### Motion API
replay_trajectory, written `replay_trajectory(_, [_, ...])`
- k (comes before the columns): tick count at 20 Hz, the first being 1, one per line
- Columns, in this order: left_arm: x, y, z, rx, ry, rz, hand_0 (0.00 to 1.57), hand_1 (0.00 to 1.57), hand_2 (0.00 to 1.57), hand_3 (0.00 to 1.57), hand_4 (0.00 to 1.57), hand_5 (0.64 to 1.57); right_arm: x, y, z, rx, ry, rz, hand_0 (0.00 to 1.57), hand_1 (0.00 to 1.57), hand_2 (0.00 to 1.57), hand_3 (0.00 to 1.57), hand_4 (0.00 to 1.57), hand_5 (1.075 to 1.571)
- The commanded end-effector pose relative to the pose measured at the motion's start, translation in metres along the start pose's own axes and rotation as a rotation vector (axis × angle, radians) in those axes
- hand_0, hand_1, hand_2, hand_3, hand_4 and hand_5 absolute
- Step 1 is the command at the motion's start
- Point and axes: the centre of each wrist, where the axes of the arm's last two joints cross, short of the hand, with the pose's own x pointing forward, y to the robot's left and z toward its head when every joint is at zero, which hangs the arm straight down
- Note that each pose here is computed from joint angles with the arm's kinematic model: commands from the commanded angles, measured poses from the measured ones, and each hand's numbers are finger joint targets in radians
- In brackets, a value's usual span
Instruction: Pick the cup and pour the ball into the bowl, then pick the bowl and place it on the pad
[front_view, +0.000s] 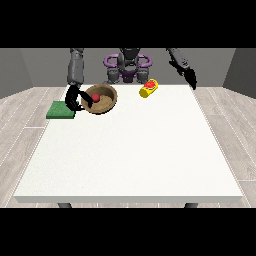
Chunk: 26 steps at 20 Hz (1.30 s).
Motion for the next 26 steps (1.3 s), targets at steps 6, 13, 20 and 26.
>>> replay_trajectory(6, [-0.036, -0.002, 0.048, 0.081, 0.218, 0.030, 0.00, 0.00, 0.00, 0.00, 0.00, 0.729, 0.085, -0.115, -0.028, 0.097, 0.042, 0.485, 1.57, 1.57, 1.57, 1.57, 1.57, 1.571])
replay_trajectory(13, [-0.042, 0.022, 0.058, 0.189, 0.147, -0.039, 0.00, 0.00, 0.00, 0.00, 0.00, 0.720, 0.173, -0.136, -0.034, 0.086, -0.078, 0.501, 1.57, 1.57, 1.57, 1.57, 1.57, 1.555])
replay_trajectory(20, [-0.031, 0.104, 0.070, 0.304, -0.035, -0.042, 0.00, 0.00, 0.00, 0.00, 0.00, 0.761, 0.103, -0.169, -0.036, -0.099, -0.110, 0.424, 1.57, 1.57, 1.57, 1.49, 1.53, 1.570])
replay_trajectory(26, [0.003, 0.163, 0.058, 0.323, -0.195, 0.004, 0.00, 0.00, 0.00, 0.00, 0.88, 1.175, 0.058, -0.169, -0.038, -0.223, -0.101, 0.293, 1.57, 1.57, 1.57, 1.57, 1.40, 1.562])
